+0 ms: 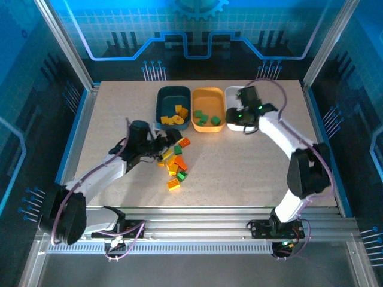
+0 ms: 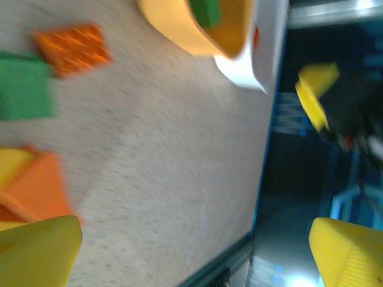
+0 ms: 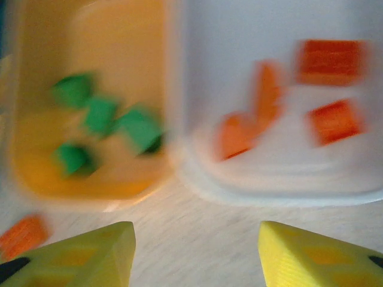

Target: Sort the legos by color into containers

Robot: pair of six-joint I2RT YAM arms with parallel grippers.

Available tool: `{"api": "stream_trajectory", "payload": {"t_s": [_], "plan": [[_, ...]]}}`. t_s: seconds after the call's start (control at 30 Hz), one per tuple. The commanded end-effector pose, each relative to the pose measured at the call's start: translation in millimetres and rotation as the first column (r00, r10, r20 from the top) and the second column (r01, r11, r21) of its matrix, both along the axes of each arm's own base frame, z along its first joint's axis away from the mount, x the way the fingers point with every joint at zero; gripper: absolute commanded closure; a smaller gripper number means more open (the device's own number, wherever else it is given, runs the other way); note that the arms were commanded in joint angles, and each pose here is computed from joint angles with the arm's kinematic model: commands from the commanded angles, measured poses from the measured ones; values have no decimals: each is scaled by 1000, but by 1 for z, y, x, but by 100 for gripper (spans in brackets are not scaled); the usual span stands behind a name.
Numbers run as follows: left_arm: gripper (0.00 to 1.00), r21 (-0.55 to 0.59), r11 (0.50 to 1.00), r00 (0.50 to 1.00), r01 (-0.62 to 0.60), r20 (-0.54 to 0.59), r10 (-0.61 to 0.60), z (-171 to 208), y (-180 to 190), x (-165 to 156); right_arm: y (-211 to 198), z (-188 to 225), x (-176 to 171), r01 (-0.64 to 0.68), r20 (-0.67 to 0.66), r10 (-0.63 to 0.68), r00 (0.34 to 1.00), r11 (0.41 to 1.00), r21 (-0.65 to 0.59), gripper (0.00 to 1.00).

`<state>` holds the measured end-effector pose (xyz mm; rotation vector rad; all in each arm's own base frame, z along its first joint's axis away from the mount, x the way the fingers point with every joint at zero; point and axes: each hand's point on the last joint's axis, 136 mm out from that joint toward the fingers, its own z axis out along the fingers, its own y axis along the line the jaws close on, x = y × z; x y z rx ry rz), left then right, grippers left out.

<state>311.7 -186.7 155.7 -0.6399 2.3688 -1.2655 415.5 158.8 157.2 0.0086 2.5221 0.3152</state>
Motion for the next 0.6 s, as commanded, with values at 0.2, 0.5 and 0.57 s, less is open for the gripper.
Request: {"api": "stream_trajectory", "payload": {"t_s": [0.2,0.5,0.57], "plan": [[1,119,948,930,-295,-193,314,-57,95,-46,173,-56,-121,-553,-112,553,826,833,34,39],[1,94,951,931,-295,-194,308,-59,94,-63,212,-103,-146,-638,-235,634,736,767,71,44],[1,92,951,932,-294,-193,307,-59,93,-64,210,-106,-142,-629,-239,623,745,775,59,47]]}}
